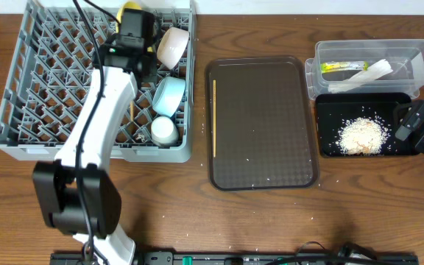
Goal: Sort waste into correct bins and load items into the dishwasher
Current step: 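Carry the chopstick with the left gripper into the dish rack, then release the chopstick in the rack and lift the left gripper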
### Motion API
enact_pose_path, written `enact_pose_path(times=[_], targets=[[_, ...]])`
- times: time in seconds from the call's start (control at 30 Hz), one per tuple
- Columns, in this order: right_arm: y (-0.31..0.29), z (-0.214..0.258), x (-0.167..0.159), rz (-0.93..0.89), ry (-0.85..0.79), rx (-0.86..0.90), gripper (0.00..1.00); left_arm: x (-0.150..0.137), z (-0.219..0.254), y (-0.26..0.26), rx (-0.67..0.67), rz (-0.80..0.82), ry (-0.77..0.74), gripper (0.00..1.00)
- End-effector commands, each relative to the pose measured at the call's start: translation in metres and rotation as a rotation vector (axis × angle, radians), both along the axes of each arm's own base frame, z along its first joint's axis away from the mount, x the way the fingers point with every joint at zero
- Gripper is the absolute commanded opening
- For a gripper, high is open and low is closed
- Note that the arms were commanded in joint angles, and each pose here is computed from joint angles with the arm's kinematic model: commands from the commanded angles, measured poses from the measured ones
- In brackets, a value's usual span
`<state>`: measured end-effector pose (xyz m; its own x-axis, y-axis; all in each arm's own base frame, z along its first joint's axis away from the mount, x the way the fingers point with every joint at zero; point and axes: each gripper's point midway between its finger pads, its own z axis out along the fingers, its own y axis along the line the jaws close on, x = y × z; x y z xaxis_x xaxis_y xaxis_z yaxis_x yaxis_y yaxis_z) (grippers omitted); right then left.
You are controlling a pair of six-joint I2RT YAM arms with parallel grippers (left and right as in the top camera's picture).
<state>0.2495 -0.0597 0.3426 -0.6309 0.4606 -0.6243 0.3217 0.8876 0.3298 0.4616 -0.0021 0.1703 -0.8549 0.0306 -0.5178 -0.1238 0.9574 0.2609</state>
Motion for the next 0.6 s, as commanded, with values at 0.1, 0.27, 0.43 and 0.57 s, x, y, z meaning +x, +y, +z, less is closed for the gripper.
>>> enact_pose_path(times=[0.1,0.27,0.43,0.57], targets=[[-0.001,0.002,0.001,-0.009,-0.004,0.008,0.99,0.007,-0.045,0.008,0.032,-0.051,0.106,0.07],[-0.001,0.002,0.001,-0.009,-0.004,0.008,0.99,0.01,-0.051,0.0,-0.008,-0.065,0.103,0.17],[-0.001,0.002,0.001,-0.009,-0.004,0.008,0.99,0.012,-0.043,0.0,-0.01,-0.065,0.08,0.34],[-0.001,0.002,0.001,-0.009,-0.004,0.008,0.99,0.012,-0.023,-0.002,-0.02,-0.059,0.03,0.35]])
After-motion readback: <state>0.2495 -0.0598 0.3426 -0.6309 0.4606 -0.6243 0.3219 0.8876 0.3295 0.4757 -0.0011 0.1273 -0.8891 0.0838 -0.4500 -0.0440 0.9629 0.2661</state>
